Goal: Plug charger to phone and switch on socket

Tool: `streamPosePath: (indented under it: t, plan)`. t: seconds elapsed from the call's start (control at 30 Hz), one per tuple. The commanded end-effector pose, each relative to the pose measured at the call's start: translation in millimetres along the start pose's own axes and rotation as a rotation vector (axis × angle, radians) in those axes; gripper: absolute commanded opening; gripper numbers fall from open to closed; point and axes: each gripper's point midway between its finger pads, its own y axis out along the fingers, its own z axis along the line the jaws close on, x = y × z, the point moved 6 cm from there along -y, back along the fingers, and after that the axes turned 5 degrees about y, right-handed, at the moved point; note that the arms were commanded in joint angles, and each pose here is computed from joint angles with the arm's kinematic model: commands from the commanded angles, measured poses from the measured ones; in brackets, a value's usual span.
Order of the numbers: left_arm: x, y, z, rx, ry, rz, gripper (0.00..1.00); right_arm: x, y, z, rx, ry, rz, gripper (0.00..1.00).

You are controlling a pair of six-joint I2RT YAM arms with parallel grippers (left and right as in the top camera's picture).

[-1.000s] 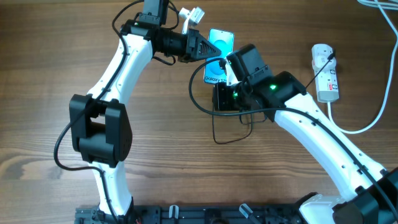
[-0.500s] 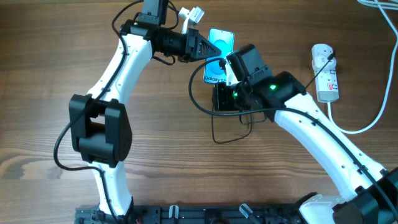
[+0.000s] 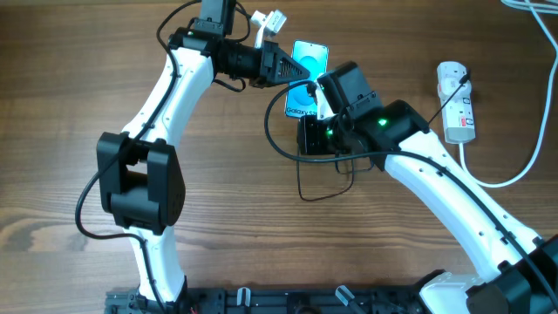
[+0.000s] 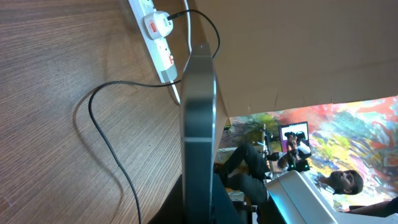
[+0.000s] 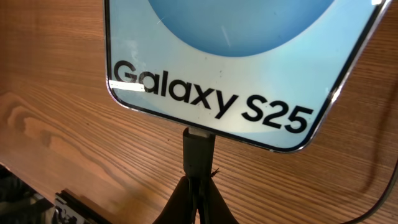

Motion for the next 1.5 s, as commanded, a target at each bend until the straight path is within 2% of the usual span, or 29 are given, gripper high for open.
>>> streamPosePath:
  t: [0.0,0.3,1.0,1.03,1.13,1.37,1.43,1.47]
  plan:
    - [1,-7,-21,-0.010,0.062,-0.011,0.04,9,-1,0,-0.008,-0.010,-0.033,0.04]
    - [-6,2,-23,-0.003,0.083,0.022,0.04,18,-6,3,-0.012,-0.018,-0.077,0.04]
    - [-8,2,-23,-0.001,0.025,0.029,0.04,45,-23,-1,-0.047,-0.014,-0.200,0.04]
    - [-8,2,-23,0.000,0.025,0.029,0.04,44,-23,-1,-0.049,-0.013,-0.197,0.09]
    - [-8,2,-16,0.059,0.024,0.024,0.04,40,-23,-2,-0.046,-0.014,-0.170,0.33]
    - [-5,-6,19,0.383,-0.122,-0.027,0.04,19,-21,-4,-0.025,-0.014,-0.039,0.52]
    - [-9,-13,33,0.514,-0.176,-0.040,0.04,11,-21,-9,-0.051,0.003,0.004,0.64]
    - [-11,-15,37,0.554,-0.193,-0.035,0.04,7,-21,-11,-0.062,0.010,0.022,0.74]
